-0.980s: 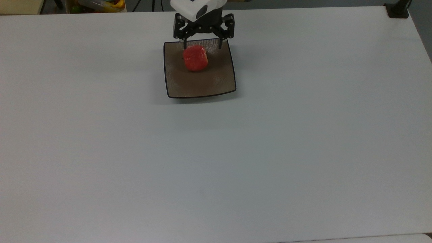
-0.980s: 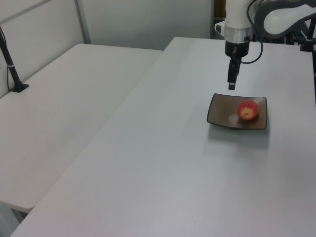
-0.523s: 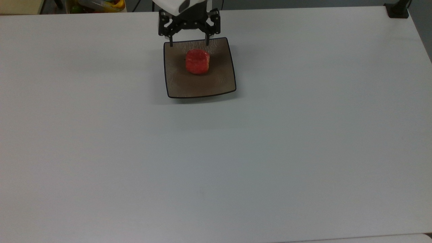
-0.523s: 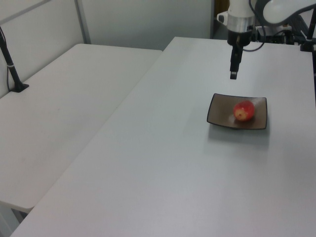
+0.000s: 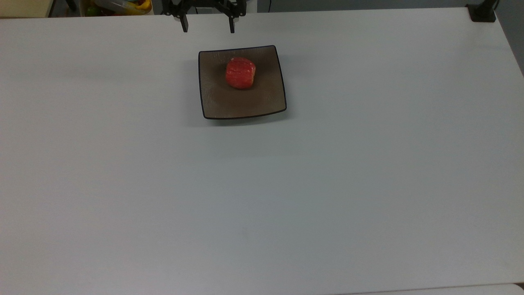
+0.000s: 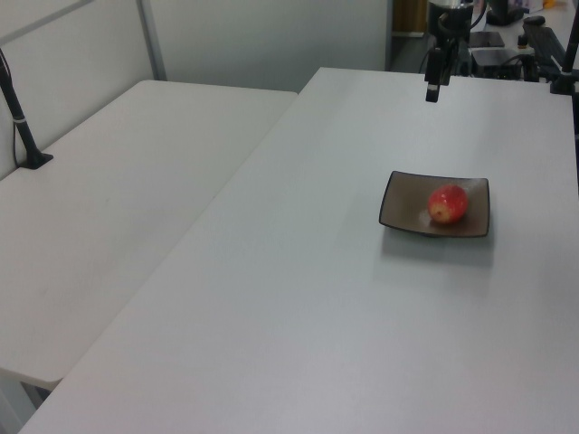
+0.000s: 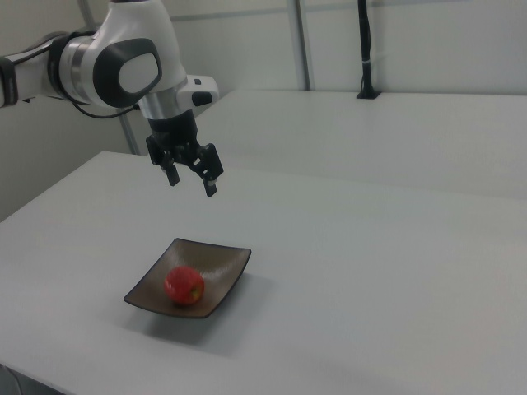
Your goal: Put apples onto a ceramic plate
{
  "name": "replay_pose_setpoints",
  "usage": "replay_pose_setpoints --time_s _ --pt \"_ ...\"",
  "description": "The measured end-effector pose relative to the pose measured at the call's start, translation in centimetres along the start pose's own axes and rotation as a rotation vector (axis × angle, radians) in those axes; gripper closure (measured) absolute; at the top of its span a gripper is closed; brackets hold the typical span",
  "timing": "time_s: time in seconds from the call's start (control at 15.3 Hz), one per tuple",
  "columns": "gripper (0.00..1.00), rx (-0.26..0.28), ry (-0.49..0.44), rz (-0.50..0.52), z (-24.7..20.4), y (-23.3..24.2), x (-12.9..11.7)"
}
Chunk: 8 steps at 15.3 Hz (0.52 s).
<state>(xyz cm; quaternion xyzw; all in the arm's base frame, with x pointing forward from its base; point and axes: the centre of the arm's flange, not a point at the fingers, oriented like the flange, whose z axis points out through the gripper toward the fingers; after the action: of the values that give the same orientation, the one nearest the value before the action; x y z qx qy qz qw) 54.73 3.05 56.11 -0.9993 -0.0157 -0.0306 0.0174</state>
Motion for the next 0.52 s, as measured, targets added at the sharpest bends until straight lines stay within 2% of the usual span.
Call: replay_pose_setpoints --time_s 0.52 --pt "0.00 -0.006 -0.006 0.012 0.4 -1.2 0.1"
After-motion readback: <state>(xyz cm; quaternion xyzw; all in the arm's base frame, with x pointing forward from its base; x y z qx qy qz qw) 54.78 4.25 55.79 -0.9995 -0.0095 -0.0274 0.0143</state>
